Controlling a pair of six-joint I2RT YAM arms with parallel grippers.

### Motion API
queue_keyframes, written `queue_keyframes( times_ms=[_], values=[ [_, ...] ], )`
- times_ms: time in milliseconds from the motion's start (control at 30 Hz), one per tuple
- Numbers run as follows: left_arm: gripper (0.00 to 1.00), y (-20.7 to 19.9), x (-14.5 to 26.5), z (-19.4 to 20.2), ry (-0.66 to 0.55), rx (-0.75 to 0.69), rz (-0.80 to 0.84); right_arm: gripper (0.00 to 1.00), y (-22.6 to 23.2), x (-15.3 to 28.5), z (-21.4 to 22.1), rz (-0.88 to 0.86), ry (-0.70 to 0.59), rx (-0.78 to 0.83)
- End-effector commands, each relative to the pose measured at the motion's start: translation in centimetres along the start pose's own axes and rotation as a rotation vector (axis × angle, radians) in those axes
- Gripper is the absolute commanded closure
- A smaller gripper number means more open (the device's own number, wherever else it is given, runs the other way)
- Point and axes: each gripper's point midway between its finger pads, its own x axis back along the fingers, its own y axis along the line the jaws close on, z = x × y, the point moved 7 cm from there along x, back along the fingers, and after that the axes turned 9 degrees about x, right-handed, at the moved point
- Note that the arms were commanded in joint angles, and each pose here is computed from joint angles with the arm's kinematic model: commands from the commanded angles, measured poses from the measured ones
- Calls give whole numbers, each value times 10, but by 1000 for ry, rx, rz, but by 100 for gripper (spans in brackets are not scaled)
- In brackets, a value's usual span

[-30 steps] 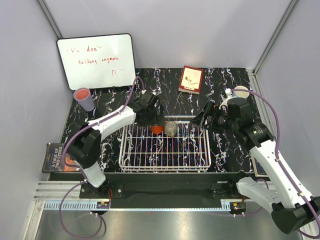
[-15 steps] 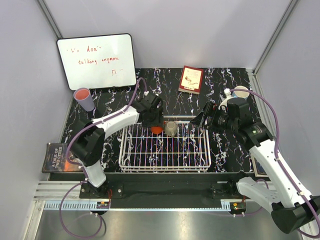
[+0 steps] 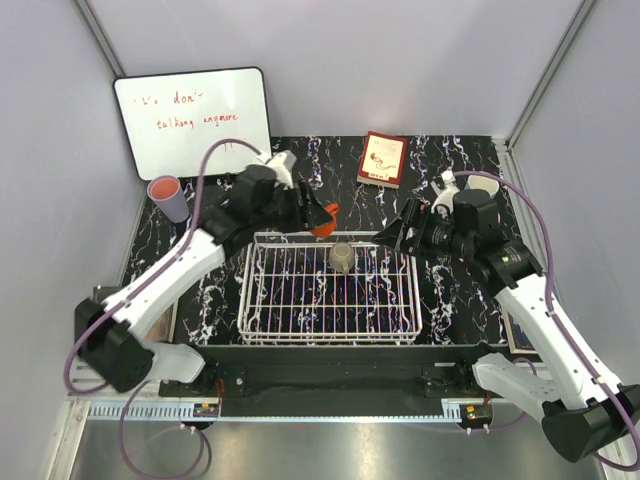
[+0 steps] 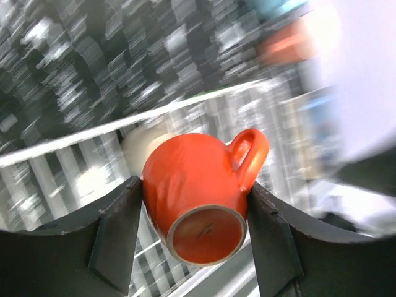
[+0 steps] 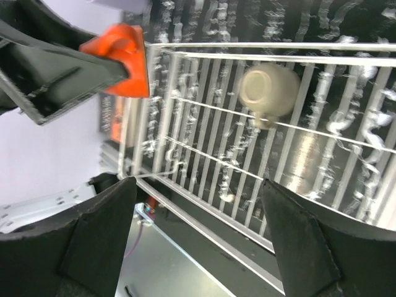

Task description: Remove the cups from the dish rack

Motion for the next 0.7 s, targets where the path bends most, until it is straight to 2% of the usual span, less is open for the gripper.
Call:
queue_keyframes(
  times_ms=[0,33,100,133,200,500,667],
  values=[
    [100,-33,28,-10,-16,118,418,12,41,8,-19,-241,-58,56],
    [100,-42,35,-15,-34,101,546,12,51,11,-20,-297,-67,75],
    [100,-40,40,-5,-8,172,642,12,62,16,-24,-341,-82,97],
    [100,-48,48,-8,-28,140,734,12,67,18,-26,-360,-95,109],
    [100,-50,51,-6,-17,156,807,12,73,21,-29,-387,-122,124],
    [100,-63,70,-3,11,202,1046,16,86,19,-30,-492,-132,110],
    [100,-66,74,-3,32,213,1083,21,91,17,-30,-533,-124,120]
  ],
)
